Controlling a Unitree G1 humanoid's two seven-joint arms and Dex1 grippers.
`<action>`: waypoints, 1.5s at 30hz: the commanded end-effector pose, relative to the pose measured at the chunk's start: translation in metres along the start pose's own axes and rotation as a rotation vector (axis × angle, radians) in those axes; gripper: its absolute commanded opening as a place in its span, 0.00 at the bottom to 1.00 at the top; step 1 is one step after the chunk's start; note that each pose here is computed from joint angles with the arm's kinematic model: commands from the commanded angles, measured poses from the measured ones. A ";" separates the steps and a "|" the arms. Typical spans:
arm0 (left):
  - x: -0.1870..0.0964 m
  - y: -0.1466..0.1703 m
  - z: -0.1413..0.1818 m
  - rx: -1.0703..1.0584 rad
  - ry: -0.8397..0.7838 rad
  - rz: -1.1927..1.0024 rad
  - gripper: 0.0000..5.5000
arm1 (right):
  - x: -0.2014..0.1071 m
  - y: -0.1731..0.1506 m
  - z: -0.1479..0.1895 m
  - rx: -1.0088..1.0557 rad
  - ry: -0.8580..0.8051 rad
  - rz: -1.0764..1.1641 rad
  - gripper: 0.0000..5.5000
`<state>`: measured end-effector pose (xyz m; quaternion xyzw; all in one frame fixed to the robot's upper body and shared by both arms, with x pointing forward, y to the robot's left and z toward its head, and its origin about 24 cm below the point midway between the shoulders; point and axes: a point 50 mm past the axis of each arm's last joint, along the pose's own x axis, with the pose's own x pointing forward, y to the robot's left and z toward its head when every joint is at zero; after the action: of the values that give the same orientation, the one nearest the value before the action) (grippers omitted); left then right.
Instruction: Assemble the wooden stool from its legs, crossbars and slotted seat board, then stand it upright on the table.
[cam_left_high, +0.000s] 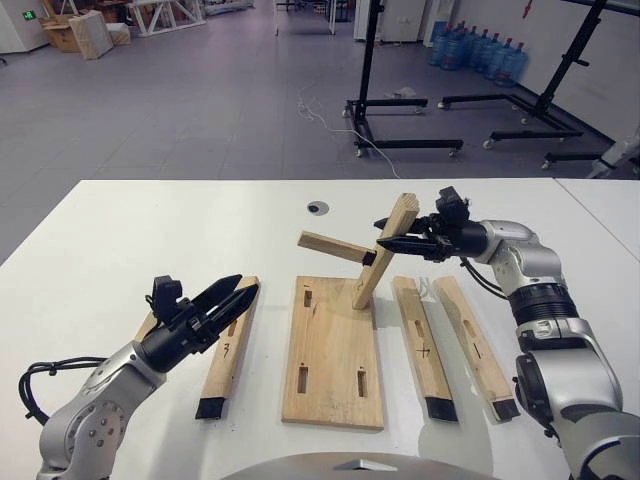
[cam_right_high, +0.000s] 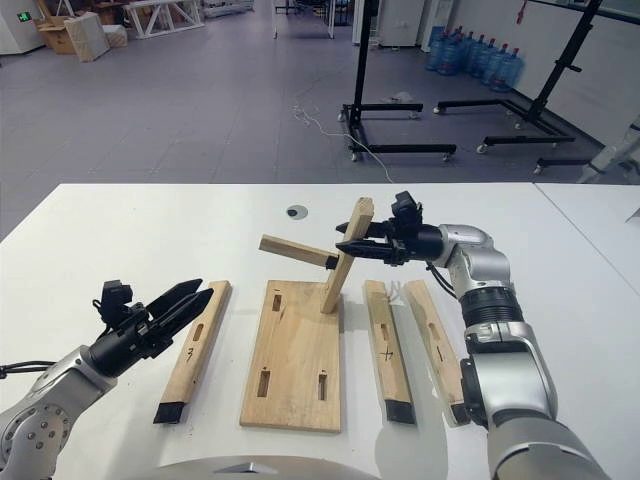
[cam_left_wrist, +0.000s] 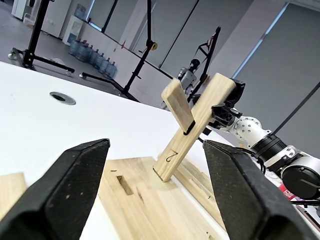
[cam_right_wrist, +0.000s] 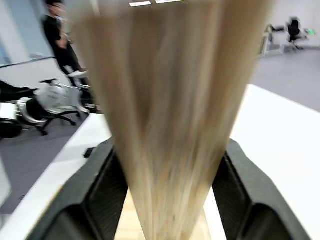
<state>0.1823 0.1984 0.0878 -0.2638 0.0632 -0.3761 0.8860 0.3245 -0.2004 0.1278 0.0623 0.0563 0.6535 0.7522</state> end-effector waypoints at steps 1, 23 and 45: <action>-0.001 0.002 -0.004 0.009 0.000 0.029 0.62 | 0.003 -0.003 0.016 -0.050 -0.024 -0.024 0.56; -0.043 -0.034 -0.037 -0.036 -0.131 0.362 0.62 | -0.069 0.102 -0.059 0.194 0.019 -1.253 0.68; -0.023 -0.031 -0.036 0.161 -0.120 0.558 0.62 | -0.081 0.162 -0.126 0.601 0.688 -1.195 0.41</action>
<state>0.1295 0.1771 0.0713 -0.2044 0.0585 -0.1247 0.9691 0.1491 -0.2576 0.0525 -0.0151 0.4202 0.0785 0.9039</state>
